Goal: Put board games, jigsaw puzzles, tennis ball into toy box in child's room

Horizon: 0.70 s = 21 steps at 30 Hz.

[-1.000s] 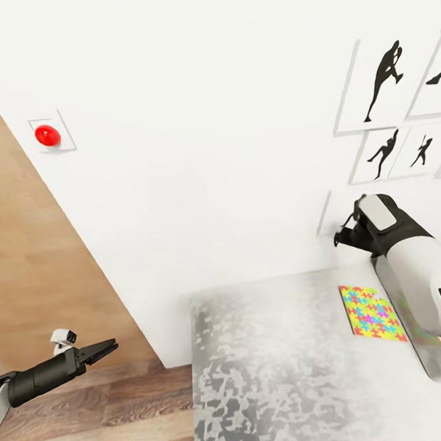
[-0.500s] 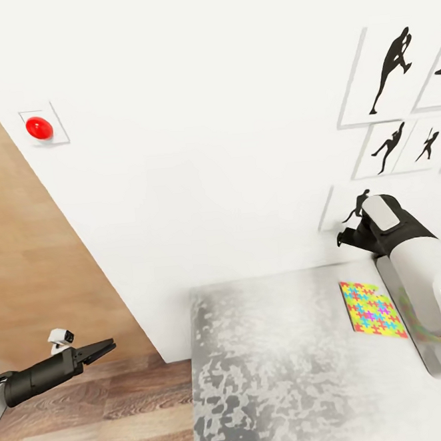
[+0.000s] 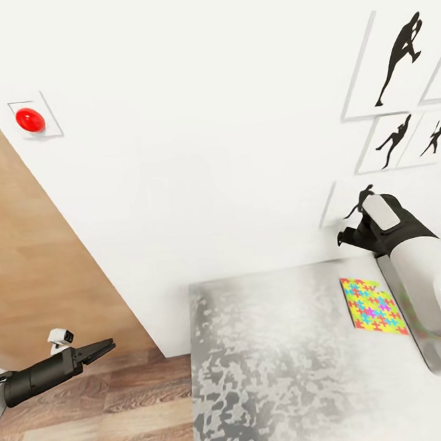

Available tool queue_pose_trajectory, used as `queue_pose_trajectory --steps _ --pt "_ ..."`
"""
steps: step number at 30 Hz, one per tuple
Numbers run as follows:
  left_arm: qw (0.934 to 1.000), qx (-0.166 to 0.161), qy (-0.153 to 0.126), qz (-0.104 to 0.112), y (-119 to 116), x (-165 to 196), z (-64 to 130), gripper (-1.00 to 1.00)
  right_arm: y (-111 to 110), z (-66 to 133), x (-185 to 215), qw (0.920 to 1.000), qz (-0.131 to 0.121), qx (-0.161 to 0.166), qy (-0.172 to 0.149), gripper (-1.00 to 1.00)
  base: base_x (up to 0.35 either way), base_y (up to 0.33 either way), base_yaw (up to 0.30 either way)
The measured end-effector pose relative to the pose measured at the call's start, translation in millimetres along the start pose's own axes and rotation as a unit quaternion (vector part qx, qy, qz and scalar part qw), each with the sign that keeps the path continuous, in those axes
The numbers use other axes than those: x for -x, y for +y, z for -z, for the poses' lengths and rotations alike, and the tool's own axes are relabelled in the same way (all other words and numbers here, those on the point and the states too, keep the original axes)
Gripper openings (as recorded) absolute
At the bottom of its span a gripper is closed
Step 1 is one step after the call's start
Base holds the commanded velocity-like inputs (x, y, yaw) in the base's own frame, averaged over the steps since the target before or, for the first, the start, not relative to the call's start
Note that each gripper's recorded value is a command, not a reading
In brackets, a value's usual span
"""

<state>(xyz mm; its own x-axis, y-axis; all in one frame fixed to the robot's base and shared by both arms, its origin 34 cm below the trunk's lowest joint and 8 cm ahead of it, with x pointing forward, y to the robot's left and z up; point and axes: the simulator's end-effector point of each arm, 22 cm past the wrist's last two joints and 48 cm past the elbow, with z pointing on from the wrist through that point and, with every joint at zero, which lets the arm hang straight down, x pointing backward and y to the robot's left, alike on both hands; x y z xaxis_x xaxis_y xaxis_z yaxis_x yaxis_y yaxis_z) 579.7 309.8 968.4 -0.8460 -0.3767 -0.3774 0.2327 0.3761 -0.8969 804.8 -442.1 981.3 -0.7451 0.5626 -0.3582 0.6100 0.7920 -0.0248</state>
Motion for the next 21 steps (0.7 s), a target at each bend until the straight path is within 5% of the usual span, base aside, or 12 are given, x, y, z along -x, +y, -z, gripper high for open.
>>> queue_pose_trajectory --steps 21 --pt "0.9999 0.006 0.004 0.007 10 -3 0.5 1.00 1 -14.3 -5 0.9997 0.018 -0.015 0.002 1.00 -0.035 -0.048 0.000"
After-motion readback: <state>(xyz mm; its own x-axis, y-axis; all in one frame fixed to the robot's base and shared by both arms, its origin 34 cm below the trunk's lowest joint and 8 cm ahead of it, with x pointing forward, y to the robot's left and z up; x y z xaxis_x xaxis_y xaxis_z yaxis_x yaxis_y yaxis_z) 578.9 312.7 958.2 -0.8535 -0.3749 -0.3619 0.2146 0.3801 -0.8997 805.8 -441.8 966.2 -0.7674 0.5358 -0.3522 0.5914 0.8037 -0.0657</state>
